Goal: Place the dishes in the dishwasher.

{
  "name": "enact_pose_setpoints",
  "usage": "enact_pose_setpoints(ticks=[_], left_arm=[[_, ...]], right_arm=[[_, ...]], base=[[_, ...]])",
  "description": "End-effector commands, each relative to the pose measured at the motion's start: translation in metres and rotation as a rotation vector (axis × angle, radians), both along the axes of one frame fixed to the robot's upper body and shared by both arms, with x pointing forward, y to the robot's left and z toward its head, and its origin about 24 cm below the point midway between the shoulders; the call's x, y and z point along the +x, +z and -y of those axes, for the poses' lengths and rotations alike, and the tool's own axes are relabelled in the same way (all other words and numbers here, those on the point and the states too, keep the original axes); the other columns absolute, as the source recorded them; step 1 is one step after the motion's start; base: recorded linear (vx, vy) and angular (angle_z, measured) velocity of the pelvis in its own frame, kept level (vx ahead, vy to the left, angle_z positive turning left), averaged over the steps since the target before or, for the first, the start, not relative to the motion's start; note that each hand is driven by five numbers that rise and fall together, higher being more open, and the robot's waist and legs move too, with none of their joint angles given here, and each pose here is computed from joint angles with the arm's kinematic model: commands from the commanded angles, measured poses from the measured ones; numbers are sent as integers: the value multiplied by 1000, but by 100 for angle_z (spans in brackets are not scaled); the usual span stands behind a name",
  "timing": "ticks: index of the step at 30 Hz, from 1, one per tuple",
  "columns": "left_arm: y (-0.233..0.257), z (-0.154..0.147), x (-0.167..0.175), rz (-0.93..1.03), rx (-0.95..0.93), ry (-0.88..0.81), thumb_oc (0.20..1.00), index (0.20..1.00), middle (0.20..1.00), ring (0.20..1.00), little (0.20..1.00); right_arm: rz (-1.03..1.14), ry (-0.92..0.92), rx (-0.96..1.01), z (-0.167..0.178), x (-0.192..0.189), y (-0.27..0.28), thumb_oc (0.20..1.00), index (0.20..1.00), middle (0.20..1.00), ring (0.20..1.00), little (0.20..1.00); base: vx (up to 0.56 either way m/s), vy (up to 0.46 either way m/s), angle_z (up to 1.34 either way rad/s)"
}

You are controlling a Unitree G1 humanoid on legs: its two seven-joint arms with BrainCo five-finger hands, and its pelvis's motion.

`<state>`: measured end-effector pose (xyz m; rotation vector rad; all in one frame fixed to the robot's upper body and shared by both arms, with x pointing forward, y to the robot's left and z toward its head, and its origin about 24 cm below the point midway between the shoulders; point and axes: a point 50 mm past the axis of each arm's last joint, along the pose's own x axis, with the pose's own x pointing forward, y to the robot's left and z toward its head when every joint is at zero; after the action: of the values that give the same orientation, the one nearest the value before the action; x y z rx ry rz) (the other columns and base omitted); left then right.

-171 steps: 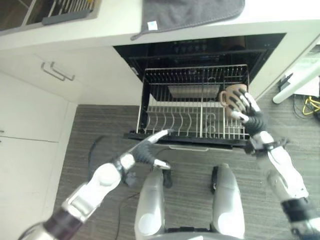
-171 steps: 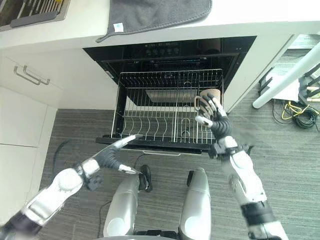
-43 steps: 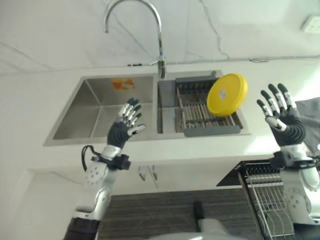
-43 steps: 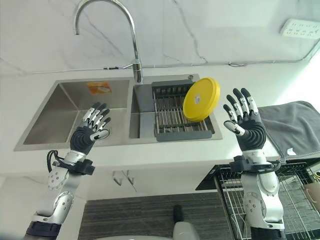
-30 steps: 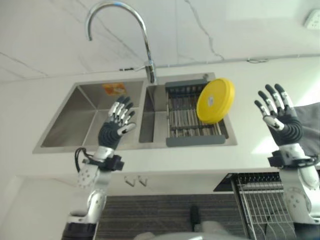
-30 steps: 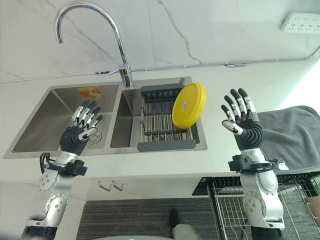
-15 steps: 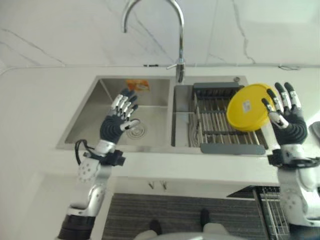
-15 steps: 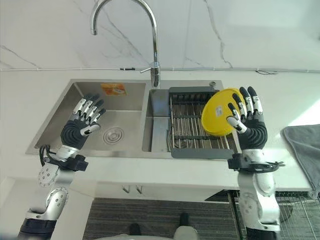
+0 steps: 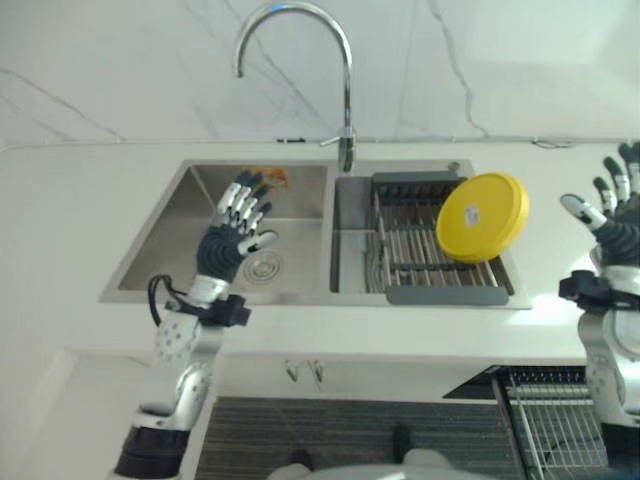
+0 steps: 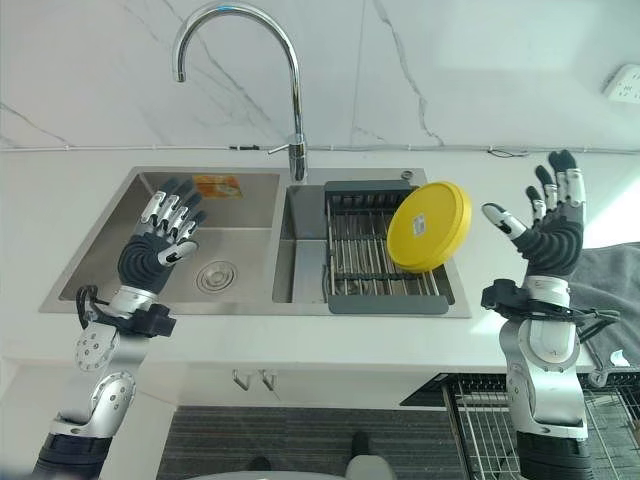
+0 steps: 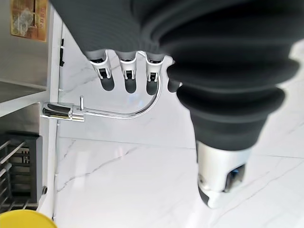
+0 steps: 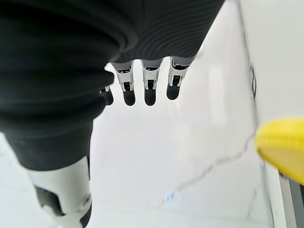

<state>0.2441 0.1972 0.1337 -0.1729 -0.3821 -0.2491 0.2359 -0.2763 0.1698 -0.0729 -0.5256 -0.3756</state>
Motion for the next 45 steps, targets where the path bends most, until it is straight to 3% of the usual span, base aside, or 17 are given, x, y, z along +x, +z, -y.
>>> enact_pose_setpoints(ticks=[1,8,11,15,45], left_arm=[[26,-8,-3,130,62,27,1000,1000,1000,1000,1000],[22,-11,-2,117,61,35,1000,1000,1000,1000,1000],[23,-9,0,116,69,25,1000,1000,1000,1000,1000],[23,-6,6,109,75,23,1000,1000,1000,1000,1000],[21,-9,9,88,87,21,1000,1000,1000,1000,1000]], right_arm=[[172,-13,-24,6,-1,35,1000,1000,1000,1000,1000],[17,-46,-42,15,9,18,1000,1000,1000,1000,1000],[-225,-15,36,27,25,-13,1000,1000,1000,1000,1000],[-365,15,110,31,38,-32,1000,1000,1000,1000,1000],[-429,-45,356,54,44,-49,1000,1000,1000,1000,1000]], base=[[0,0,0],[0,0,0],[5,-10,0],[0,0,0],[0,0,0]])
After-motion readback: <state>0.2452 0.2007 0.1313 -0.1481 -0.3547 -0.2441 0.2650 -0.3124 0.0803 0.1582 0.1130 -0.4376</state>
